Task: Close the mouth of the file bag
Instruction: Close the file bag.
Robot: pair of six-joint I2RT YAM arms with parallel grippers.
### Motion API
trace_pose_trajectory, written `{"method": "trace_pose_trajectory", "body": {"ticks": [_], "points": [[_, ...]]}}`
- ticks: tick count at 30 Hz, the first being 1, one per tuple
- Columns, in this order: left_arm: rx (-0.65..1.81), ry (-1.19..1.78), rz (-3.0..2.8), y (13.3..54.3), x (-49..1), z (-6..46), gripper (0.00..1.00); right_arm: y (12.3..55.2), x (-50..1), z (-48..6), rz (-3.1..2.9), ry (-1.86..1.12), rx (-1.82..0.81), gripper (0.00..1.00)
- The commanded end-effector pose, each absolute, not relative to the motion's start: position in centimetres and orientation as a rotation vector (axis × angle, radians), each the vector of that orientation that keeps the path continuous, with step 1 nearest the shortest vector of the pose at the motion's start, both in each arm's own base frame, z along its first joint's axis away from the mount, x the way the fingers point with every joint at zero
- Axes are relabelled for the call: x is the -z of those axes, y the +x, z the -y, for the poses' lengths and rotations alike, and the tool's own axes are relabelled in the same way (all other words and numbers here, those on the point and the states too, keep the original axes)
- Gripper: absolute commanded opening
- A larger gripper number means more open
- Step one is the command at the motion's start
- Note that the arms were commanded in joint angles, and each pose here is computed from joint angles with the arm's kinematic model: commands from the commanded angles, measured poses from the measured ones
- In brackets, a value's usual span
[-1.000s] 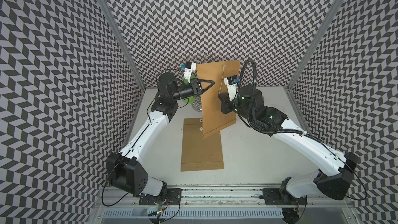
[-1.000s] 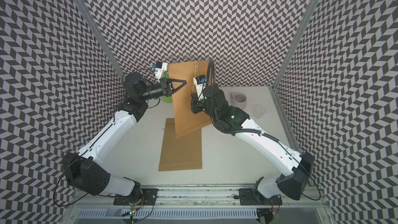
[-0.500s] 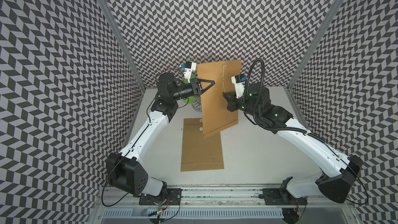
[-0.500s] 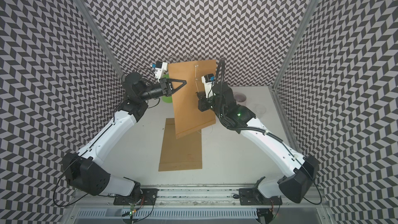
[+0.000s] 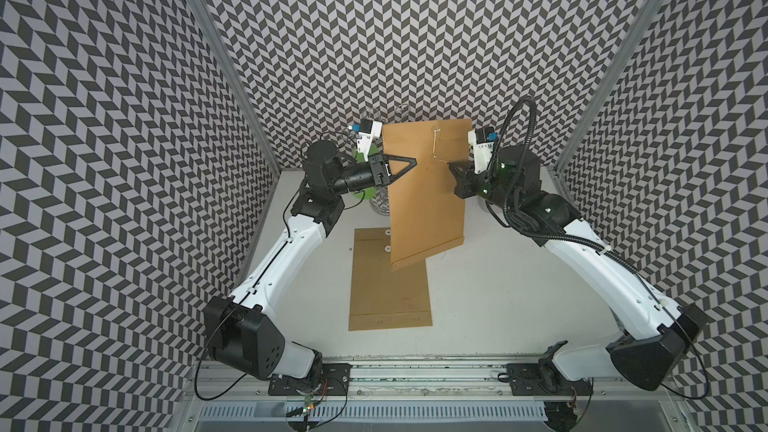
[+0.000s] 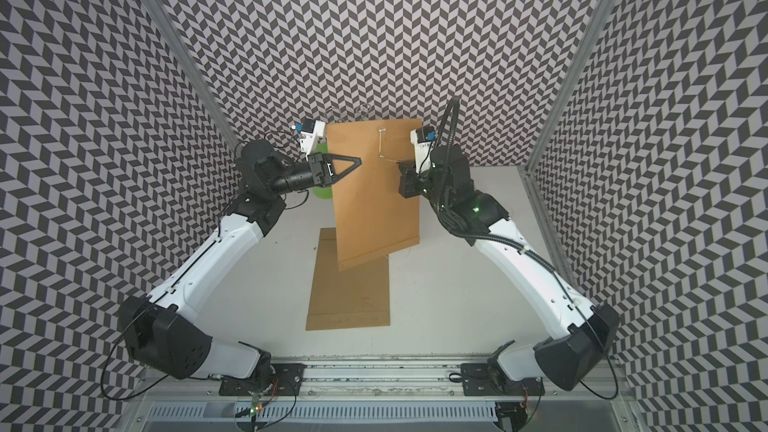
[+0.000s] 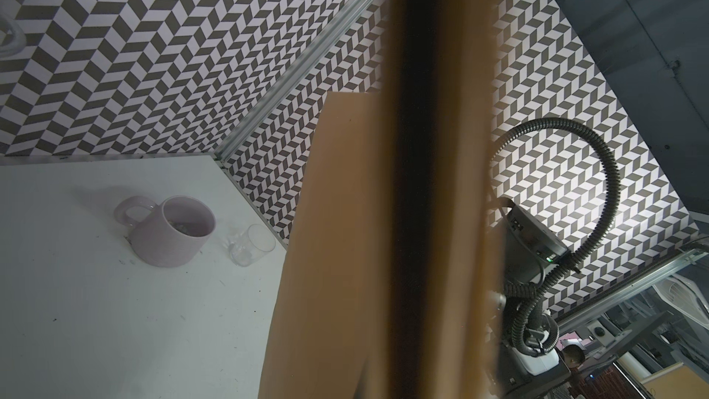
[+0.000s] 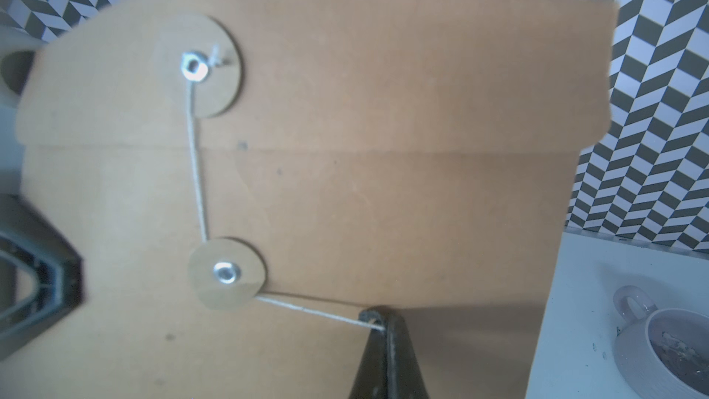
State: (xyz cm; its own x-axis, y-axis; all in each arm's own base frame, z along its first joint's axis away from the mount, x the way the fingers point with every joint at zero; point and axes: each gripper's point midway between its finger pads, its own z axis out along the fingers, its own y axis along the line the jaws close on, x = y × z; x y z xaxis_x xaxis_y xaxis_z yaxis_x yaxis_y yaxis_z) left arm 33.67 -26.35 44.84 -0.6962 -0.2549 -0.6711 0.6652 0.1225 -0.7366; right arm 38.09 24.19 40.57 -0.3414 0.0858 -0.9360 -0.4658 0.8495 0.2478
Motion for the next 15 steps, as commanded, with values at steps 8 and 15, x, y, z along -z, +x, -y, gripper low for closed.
{"method": "trace_pose_trajectory", "body": {"ticks": [8,15], "points": [[1.63,0.47,-1.652,31.9,-45.8,26.0,0.0,38.6,-43.7,-23.7,-1.78,-0.266,-0.564,0.0],[1.612,0.47,-1.664,32.0,-45.5,26.2,0.0,38.2,-45.1,-23.7,-1.756,-0.266,-0.58,0.0]]}}
